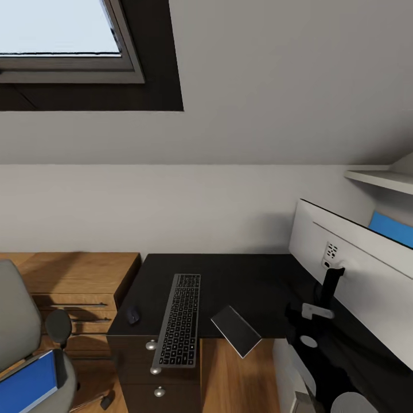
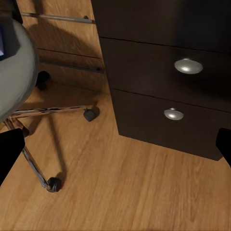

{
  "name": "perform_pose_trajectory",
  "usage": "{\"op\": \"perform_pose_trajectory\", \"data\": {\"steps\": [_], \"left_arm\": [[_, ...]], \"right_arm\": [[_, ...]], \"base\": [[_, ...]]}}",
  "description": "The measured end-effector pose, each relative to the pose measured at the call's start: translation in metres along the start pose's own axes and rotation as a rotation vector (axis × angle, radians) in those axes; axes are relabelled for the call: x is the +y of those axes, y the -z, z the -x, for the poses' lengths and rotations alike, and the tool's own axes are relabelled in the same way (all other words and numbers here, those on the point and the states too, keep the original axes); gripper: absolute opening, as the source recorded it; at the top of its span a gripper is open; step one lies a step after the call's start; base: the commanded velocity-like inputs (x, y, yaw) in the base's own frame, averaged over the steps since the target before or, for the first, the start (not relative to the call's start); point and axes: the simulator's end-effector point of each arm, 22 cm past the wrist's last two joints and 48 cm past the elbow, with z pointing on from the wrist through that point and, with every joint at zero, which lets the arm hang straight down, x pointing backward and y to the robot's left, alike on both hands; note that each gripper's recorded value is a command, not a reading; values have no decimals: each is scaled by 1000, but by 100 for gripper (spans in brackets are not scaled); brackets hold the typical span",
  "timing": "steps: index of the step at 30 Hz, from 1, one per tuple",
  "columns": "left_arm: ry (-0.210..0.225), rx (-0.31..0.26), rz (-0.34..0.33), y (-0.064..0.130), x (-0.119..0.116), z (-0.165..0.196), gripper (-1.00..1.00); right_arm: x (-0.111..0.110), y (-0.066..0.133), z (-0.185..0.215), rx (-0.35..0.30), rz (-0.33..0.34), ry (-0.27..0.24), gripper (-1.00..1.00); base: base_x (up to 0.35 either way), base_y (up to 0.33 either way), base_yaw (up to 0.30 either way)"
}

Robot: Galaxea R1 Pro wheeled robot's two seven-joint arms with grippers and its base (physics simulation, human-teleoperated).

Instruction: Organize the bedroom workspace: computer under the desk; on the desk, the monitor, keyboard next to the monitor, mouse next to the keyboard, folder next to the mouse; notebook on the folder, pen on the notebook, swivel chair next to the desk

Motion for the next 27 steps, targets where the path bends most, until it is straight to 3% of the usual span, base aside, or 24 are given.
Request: {"op": "perform_pose_trajectory", "data": {"steps": [6, 7, 10, 18, 27], "left_arm": [[0, 0, -1, 0, 0, 0, 100], [0, 0, -1, 0, 0, 0, 100], [0, 0, -1, 0, 0, 0, 100], [1, 0, 0, 0, 0, 0, 100], [-1, 3, -1, 0, 0, -1, 100]], "right_arm": [[-16, -6, 0, 5, -34, -21, 100], [-29, -10, 1, 8, -59, -36, 100], [-41, -13, 3, 5, -76, -36, 100], [-74, -24, 17, -46, -106, -39, 100], [-80, -50, 28, -38, -88, -39, 100]], "base": [[0, 0, 0], [0, 0, 0], [0, 0, 0], [0, 0, 0], [0, 0, 0]]}}
